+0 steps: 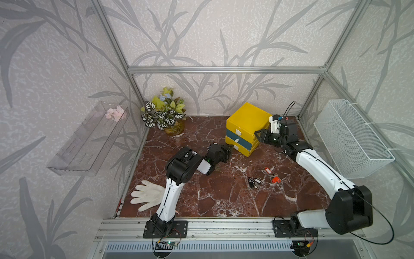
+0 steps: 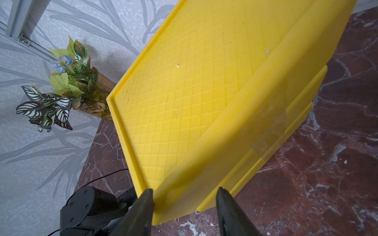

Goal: Take the keys out of the drawer
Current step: Open the drawer in the storage box.

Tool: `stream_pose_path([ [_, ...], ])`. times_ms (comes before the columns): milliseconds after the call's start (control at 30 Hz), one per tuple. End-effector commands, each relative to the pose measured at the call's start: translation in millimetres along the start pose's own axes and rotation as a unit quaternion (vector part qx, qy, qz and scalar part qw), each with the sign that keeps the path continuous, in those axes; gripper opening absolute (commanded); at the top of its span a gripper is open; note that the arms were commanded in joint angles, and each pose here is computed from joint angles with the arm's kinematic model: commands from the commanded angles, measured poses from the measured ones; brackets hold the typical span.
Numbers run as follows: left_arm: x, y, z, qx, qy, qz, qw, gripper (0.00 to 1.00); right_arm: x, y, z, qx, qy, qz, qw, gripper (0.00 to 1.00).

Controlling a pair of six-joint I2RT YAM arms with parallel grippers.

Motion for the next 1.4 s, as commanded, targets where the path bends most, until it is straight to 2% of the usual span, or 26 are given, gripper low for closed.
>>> stream_pose_path([
  [0,9,-6,-16,0.019,-0.014,0.017,1.000,0.46,16,0,-9,0.012,-0.008,0.026,1.000,0.52],
  [200,10,-8,-15,0.038,0.001,0.008,0.999,0.46,17,0,-8,0.008,-0.005,0.028,1.000,0.51],
  [367,11,-7,-22,0.033,-0.038,0.009,0.999,0.46,19,-1,-9,0.007,-0.007,0.031,0.999,0.50],
  [567,12,-9,-8,-0.005,-0.062,0.011,0.998,0.43,20,0,-9,0.006,-0.007,0.032,0.999,0.50],
  [700,12,-10,-12,0.001,-0.074,0.008,0.997,0.41,21,-1,-10,0.006,-0.009,0.034,0.999,0.50],
  [967,16,-20,-22,0.015,-0.097,0.002,0.995,0.44,21,-1,-8,-0.001,-0.009,0.036,0.999,0.49],
  [1233,13,-14,-17,0.018,-0.095,-0.013,0.995,0.33,21,-4,-7,-0.003,-0.012,0.040,0.999,0.49],
  [1367,12,-1,-15,0.010,-0.096,-0.023,0.995,0.31,20,-4,-5,-0.006,-0.011,0.040,0.999,0.49],
])
Point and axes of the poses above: each gripper's point midway between its finger pads, its own y axis back along the fingers, its own z axis along the line the jaws close on, x = y × z, the point moved 3 cm from there along y, back along the fingers, and after that the axes turned 11 degrees about -y, right-handed, at the moved point
